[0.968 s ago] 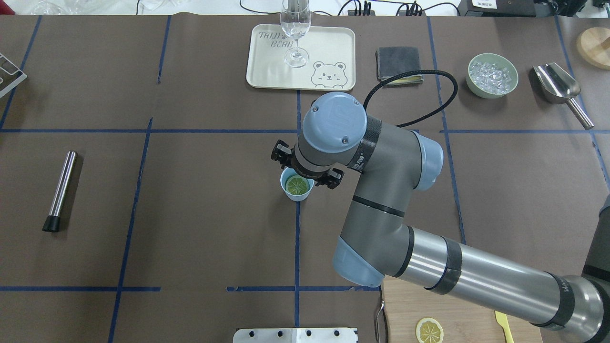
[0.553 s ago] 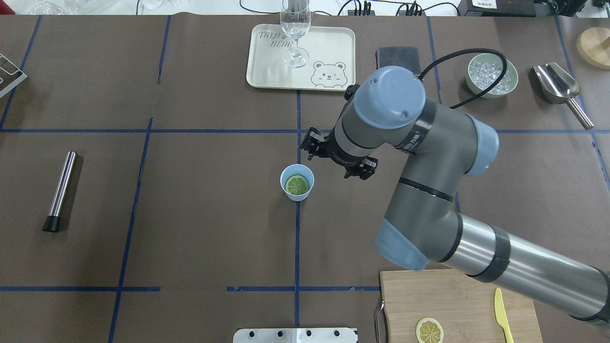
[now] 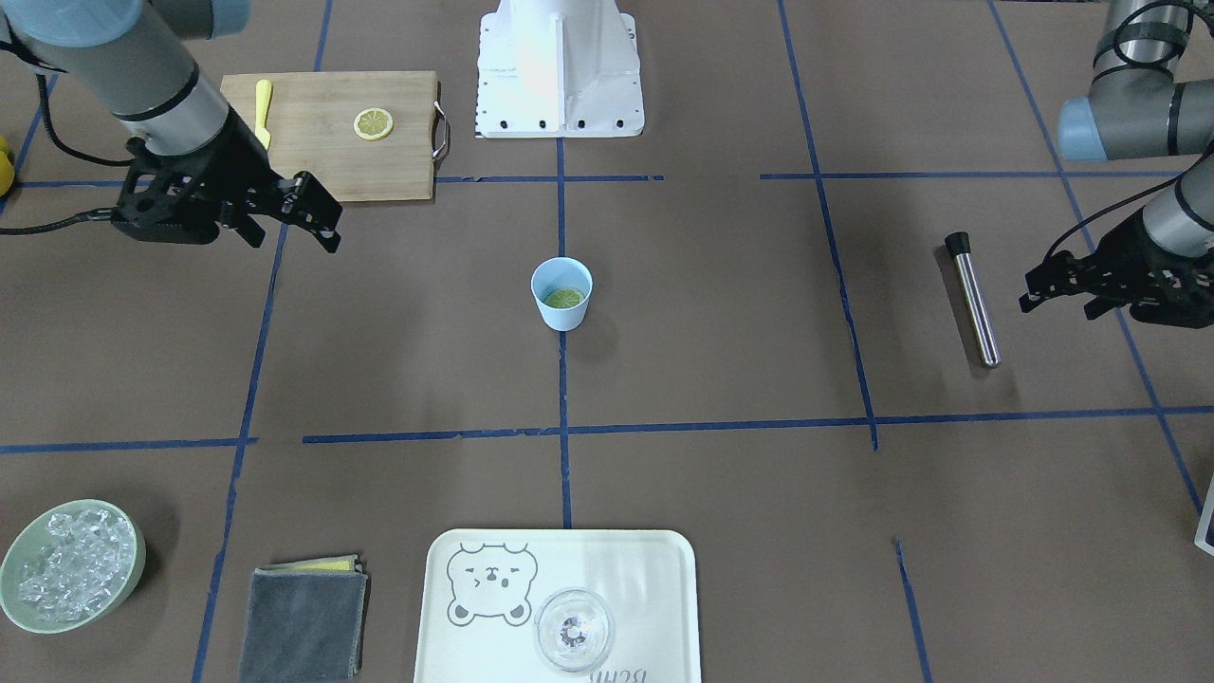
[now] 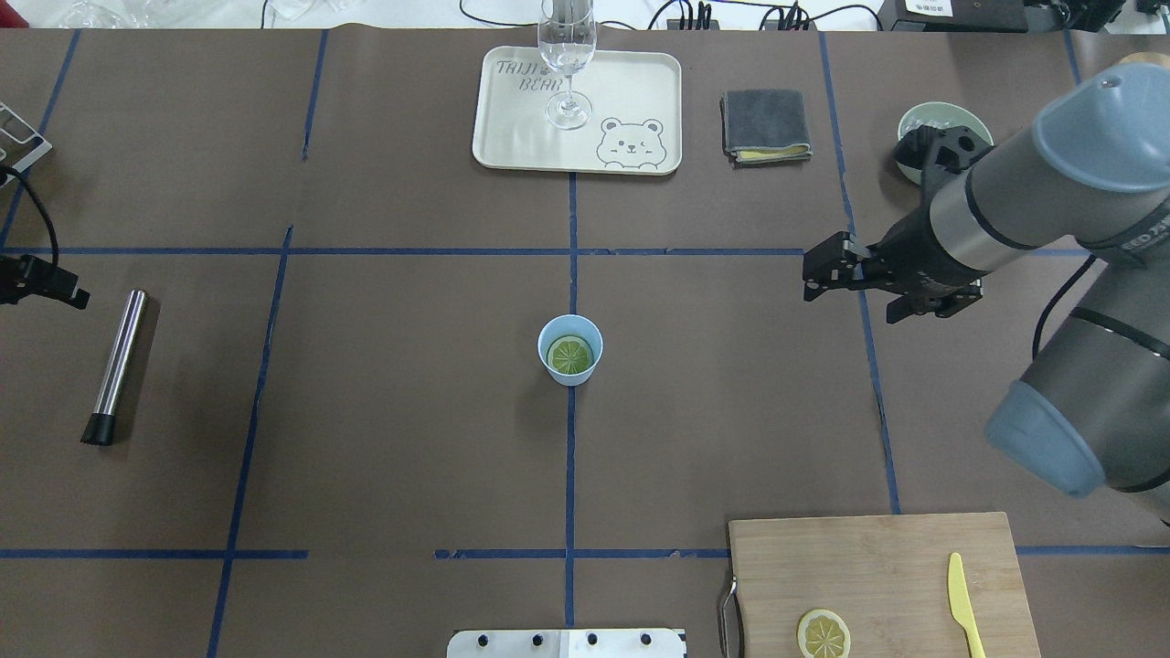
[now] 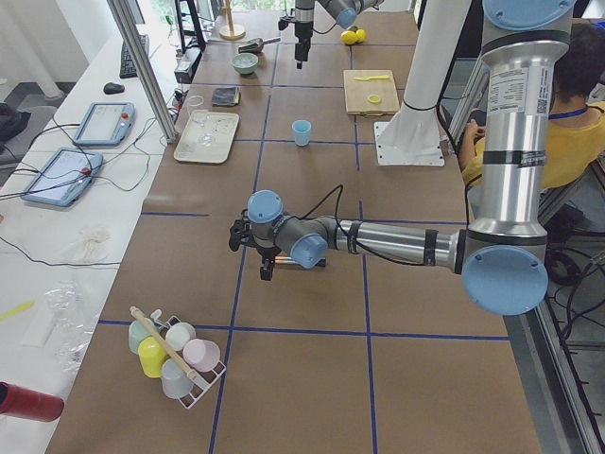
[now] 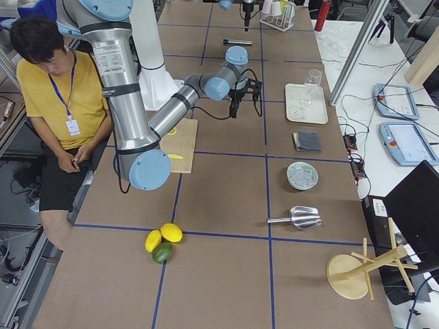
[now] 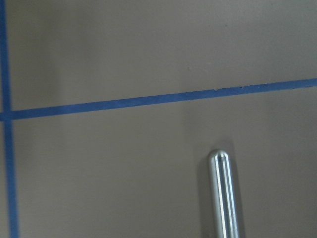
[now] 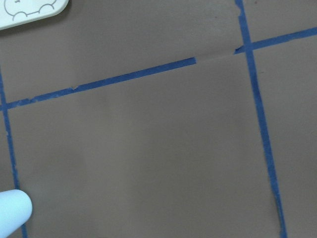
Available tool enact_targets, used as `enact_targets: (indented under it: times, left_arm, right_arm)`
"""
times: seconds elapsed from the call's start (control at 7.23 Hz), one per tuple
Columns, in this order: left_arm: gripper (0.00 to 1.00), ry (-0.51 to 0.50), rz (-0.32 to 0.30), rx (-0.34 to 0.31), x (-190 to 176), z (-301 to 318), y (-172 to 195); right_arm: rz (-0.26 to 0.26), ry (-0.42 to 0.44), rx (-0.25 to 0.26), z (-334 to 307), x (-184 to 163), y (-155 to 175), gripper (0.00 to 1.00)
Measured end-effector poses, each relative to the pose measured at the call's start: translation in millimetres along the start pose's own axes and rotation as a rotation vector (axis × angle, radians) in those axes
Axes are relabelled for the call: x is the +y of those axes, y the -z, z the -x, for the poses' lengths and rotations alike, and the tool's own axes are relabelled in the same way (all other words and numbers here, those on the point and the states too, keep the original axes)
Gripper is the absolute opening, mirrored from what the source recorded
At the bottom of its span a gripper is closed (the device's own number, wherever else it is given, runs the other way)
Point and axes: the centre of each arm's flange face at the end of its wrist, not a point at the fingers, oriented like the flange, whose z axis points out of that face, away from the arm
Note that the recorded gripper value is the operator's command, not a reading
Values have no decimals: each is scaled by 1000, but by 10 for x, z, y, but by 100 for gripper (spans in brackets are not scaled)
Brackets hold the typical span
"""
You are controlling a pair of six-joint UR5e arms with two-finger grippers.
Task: Squeeze lemon into cup
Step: 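Grasp the steel muddler with the left gripper while the right arm withdraws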
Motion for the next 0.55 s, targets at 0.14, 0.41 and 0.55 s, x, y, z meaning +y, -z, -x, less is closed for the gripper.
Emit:
enact_targets:
  times: [0.14,0.41,0.55]
  left_arm:
    - [97,-1,10,-14,-70,-132,-155]
    - [91,-12,33,-52,-58,-399,-476]
    - [76,-19,36,-65,-46,-458,-553]
  right_arm:
    - [2,24,11,-153,-24,16,100]
    - [3,36,19,-250,-31,19,100]
    - [4,36,20,-265,-30,18,100]
